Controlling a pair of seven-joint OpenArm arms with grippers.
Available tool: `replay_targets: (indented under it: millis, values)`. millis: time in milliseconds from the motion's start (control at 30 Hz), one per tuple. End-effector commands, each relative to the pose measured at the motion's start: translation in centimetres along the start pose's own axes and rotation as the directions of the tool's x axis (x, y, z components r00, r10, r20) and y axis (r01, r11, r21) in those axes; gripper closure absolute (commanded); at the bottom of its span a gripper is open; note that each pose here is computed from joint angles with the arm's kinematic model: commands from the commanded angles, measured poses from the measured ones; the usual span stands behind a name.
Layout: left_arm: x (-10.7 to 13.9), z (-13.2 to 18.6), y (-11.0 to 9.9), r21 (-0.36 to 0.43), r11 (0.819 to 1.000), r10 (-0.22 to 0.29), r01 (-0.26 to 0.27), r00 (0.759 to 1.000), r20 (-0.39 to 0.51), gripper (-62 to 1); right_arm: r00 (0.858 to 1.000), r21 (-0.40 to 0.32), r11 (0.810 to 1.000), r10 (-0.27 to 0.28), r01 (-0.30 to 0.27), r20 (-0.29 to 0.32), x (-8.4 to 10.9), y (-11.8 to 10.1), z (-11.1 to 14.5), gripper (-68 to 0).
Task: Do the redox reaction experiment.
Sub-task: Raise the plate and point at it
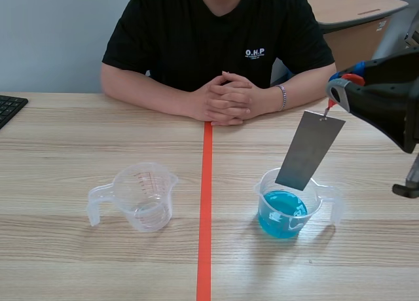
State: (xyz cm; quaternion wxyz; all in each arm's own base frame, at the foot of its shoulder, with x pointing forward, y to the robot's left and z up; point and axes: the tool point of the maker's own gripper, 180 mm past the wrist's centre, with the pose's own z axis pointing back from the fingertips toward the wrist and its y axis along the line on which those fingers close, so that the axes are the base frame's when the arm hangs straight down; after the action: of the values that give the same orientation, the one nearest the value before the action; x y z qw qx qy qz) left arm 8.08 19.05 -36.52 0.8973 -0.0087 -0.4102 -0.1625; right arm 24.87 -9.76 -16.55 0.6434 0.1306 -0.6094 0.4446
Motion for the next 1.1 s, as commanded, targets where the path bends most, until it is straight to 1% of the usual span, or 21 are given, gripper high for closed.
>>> replay_targets:
  millis: [0, 133, 367, 533, 833, 900, 967, 1067]
  values:
    - [0.6, 0.0, -0.3, -0.009, 1.0, 0.001, -0.001, 1.0, 0.023, -4.6, 0.999, 0.001, 1.0, 0.019, -0.019, 0.03, 1.4, -0.2, 0.1, -1.7]
    - [0.6, 0.0, -0.3, -0.009, 1.0, 0.001, -0.001, 1.0, 0.023, -4.6, 0.999, 0.006, 1.0, 0.013, -0.013, 0.033, 2.3, -0.1, 0.2, -1.7]
    - [0.6, 0.0, -0.3, -0.009, 1.0, 0.001, -0.001, 1.0, 0.023, -4.6, 1.0, 0.006, 1.0, -0.005, 0.005, 0.031, 2.9, 0.0, 0.5, -1.7]
    - [0.6, -0.1, -0.3, -0.009, 1.0, 0.001, -0.001, 1.0, 0.023, -4.6, 0.999, 0.001, 1.0, 0.006, -0.006, 0.034, 3.7, 0.2, 1.1, -1.7]
    - [0.6, 0.0, -0.3, -0.011, 1.0, 0.001, -0.001, 1.0, 0.024, -4.6, 0.999, -0.018, 1.0, 0.024, -0.023, 0.033, 4.4, -0.1, 1.9, -1.7]
    - [0.8, -0.1, -0.6, -0.037, 0.999, -0.002, 0.003, 1.0, 0.031, -4.6, 0.999, -0.018, 1.0, 0.025, -0.025, 0.031, 4.5, 0.1, 2.1, -1.6]
    - [1.2, -0.1, -1.2, -0.087, 0.996, -0.012, 0.015, 0.999, 0.041, -4.6, 0.999, -0.016, 1.0, 0.023, -0.022, 0.03, 4.6, 0.2, 2.2, -1.5]
    - [2.2, 0.0, -2.1, -0.167, 0.985, -0.03, 0.043, 0.997, 0.078, -4.6, 0.999, -0.017, 1.0, 0.017, -0.016, 0.032, 4.7, 0.3, 2.4, -1.5]
